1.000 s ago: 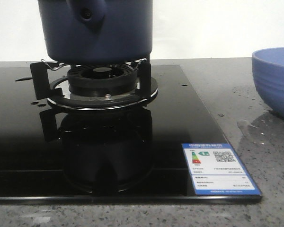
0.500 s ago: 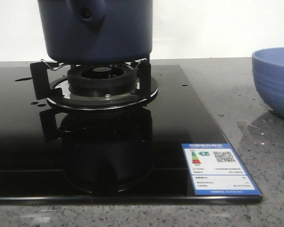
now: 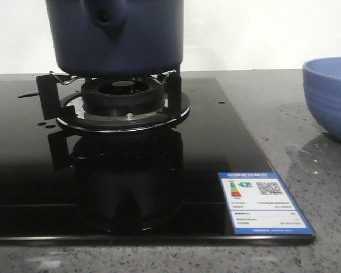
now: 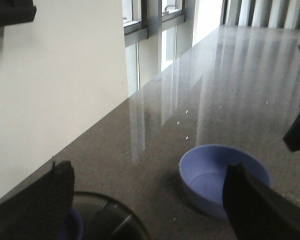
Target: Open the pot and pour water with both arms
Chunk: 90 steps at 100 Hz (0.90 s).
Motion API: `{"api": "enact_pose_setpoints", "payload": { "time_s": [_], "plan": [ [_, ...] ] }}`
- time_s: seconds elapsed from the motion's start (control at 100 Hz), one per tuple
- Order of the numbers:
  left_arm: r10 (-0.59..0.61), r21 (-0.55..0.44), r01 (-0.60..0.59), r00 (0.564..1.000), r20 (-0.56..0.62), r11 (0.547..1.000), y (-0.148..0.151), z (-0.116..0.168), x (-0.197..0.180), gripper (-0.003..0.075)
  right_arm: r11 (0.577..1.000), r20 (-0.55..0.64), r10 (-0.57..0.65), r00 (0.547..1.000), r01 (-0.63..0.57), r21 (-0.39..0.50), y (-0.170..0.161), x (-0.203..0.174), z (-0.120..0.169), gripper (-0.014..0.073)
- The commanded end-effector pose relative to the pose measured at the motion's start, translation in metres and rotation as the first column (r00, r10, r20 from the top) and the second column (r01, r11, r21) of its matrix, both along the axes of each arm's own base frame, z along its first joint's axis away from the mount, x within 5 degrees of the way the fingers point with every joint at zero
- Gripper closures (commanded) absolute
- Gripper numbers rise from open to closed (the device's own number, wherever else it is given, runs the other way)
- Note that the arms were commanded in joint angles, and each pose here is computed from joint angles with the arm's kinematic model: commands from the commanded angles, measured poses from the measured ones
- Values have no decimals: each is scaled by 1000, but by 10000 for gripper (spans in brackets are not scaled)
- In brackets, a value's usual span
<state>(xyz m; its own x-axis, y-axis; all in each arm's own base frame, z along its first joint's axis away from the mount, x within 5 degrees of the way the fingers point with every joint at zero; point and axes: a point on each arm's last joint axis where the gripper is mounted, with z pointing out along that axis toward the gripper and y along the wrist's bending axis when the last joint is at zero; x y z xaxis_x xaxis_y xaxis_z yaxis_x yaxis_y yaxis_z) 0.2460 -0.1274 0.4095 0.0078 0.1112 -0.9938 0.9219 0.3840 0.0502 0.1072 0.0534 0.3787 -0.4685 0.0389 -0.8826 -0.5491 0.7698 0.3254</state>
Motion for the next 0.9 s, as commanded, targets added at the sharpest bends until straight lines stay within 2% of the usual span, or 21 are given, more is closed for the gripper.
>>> {"api": "enact_pose_setpoints", "payload": {
  "time_s": [0.0,0.16,0.51,0.68,0.89],
  "plan": [
    [67,-25,-66,997,45,998,3,13,4,143,999,55,-15,998,13,30,0,2,13,74],
    [127,-5,-127,989,73,992,4,6,18,143,1000,55,-16,998,15,22,0,2,12,74],
    [129,6,-129,992,11,992,-3,-29,54,143,1000,53,-19,998,19,7,-1,2,11,74],
    [131,-21,-132,991,-36,991,-5,-38,64,147,1000,53,-20,998,20,3,-1,2,11,74],
    [118,-28,-120,991,-59,992,-7,-44,68,235,1000,49,-23,999,24,-5,-2,3,9,74]
  ]
}}
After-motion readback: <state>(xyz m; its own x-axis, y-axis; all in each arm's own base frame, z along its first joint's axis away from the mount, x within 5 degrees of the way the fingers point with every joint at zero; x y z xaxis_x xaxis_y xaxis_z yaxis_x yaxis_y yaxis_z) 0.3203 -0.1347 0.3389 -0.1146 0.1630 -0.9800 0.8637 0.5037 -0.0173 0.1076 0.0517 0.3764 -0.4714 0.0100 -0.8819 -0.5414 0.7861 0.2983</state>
